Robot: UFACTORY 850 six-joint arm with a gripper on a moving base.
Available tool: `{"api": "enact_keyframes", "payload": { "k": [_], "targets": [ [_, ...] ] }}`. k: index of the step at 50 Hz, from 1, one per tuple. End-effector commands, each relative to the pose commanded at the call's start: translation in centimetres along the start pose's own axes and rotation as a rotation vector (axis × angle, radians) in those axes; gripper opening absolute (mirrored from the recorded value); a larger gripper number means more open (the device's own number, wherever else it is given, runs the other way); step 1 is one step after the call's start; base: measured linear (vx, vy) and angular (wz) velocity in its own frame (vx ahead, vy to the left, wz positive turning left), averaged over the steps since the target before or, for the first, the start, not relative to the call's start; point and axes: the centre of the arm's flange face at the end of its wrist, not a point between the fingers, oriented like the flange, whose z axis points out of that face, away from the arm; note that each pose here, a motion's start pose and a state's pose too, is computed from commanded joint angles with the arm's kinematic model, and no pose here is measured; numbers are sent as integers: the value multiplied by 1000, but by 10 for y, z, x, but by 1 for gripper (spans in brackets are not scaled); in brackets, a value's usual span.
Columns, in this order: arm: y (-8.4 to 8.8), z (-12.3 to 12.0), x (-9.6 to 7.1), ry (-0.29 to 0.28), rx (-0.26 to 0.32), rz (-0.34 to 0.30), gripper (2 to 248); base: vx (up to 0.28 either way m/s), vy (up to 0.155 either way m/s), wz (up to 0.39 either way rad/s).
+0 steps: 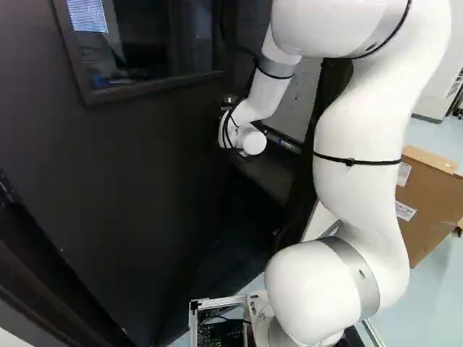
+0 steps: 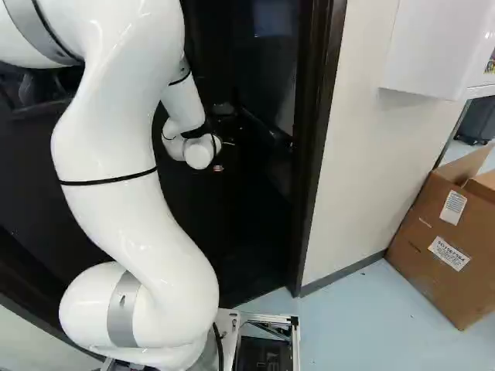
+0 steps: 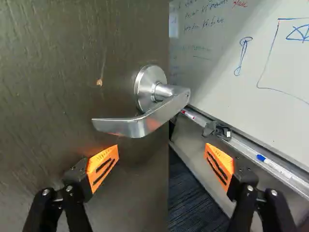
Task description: Open the door and move inside
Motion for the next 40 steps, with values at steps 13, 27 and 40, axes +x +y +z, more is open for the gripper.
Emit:
{"api": "enact_keyframes", "payload": {
  "k": [13,27,40],
  "targets": [
    [-16,8,-1,2,-1,20,247,0,0,0],
    [-36,14,-2,4,18,27,247,0,0,0],
    [-56,19,-4,6,52,24,247,0,0,0]
  ]
}}
